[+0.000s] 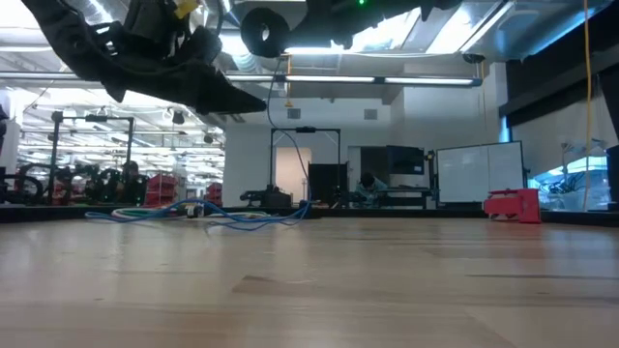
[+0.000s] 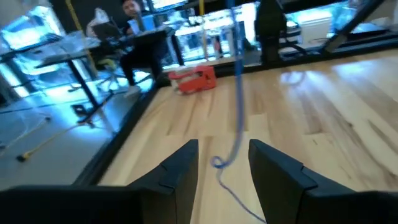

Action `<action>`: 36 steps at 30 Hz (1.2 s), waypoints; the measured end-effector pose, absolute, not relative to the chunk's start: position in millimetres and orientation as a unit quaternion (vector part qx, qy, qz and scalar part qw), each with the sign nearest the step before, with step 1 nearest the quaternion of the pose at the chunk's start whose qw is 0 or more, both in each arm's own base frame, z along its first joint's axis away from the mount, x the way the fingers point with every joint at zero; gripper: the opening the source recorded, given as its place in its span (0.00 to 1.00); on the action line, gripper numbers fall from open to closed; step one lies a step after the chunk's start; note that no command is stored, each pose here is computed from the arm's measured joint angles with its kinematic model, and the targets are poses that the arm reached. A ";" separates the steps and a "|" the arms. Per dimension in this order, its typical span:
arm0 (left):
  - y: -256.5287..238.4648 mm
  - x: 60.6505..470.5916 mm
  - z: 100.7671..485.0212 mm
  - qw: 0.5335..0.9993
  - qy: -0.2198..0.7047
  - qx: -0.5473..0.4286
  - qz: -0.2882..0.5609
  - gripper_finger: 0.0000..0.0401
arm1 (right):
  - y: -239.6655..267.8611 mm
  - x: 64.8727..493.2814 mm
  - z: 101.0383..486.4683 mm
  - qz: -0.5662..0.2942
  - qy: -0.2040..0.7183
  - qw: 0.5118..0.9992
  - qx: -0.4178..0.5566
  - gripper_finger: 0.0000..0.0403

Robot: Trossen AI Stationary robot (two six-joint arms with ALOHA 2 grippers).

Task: Coil cords
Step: Coil the blue wire onto the black spool

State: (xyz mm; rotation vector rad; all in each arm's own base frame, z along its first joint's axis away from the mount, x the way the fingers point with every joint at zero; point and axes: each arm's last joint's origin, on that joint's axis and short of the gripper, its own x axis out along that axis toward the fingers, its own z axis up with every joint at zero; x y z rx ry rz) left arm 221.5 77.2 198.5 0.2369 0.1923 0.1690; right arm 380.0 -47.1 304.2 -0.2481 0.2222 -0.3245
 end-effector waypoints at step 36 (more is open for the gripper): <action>75.1 232.8 187.5 0.985 0.103 0.118 0.065 0.33 | -46.9 381.2 299.2 -0.158 0.126 0.971 -0.124 0.02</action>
